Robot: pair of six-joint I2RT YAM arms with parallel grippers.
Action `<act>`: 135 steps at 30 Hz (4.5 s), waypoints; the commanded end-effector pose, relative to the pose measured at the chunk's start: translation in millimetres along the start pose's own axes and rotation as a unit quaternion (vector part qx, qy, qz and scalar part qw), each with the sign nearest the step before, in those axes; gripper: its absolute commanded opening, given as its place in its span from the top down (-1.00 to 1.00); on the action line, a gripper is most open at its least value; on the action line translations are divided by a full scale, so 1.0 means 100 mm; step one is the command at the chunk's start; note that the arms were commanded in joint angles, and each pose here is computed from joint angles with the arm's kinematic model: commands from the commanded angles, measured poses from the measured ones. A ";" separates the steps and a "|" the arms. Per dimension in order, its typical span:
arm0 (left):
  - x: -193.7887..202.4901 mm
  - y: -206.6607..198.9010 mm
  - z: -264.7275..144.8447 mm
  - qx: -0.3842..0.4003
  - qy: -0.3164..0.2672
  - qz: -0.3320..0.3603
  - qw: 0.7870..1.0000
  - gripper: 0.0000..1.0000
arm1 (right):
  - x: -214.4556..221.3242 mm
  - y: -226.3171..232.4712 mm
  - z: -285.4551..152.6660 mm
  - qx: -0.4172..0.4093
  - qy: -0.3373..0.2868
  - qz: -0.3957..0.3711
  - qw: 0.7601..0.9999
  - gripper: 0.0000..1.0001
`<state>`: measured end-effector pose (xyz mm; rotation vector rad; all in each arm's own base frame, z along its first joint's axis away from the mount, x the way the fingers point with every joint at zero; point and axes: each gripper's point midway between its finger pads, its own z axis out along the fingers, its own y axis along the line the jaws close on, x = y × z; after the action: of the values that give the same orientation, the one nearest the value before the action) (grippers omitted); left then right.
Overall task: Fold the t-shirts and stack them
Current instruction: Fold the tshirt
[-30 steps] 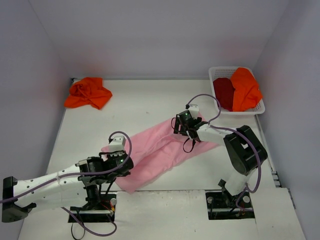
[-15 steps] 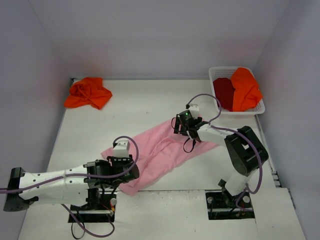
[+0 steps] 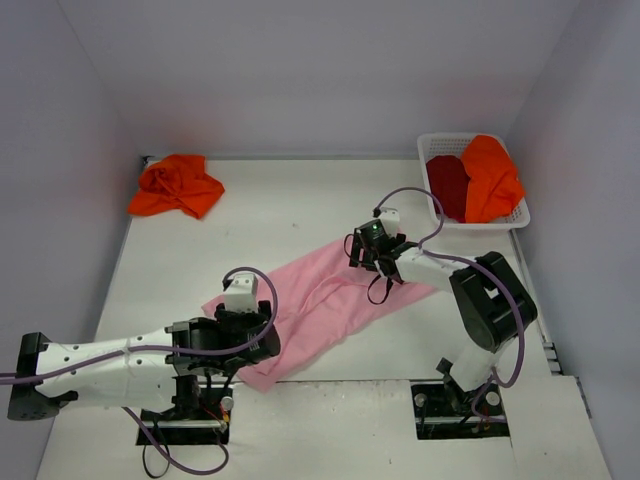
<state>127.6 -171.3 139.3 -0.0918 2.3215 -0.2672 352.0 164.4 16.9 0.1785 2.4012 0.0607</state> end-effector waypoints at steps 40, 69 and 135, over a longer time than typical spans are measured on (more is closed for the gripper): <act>0.05 0.25 1.68 -0.070 0.053 -0.167 0.982 -0.08 | -0.62 -0.02 0.23 0.004 -0.041 0.013 0.999 -0.55; -0.71 0.48 2.46 -0.063 0.038 -0.192 0.979 -0.08 | -0.89 -1.02 -0.09 0.100 -0.094 0.066 0.988 -0.56; -0.91 0.50 2.43 -0.029 0.042 -0.208 0.977 -0.08 | 0.18 -0.83 -0.42 0.046 0.008 0.146 0.988 -0.01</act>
<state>379.7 -162.0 37.3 -0.5916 2.3329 -0.4608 296.4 85.3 22.0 0.5544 2.4154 0.0898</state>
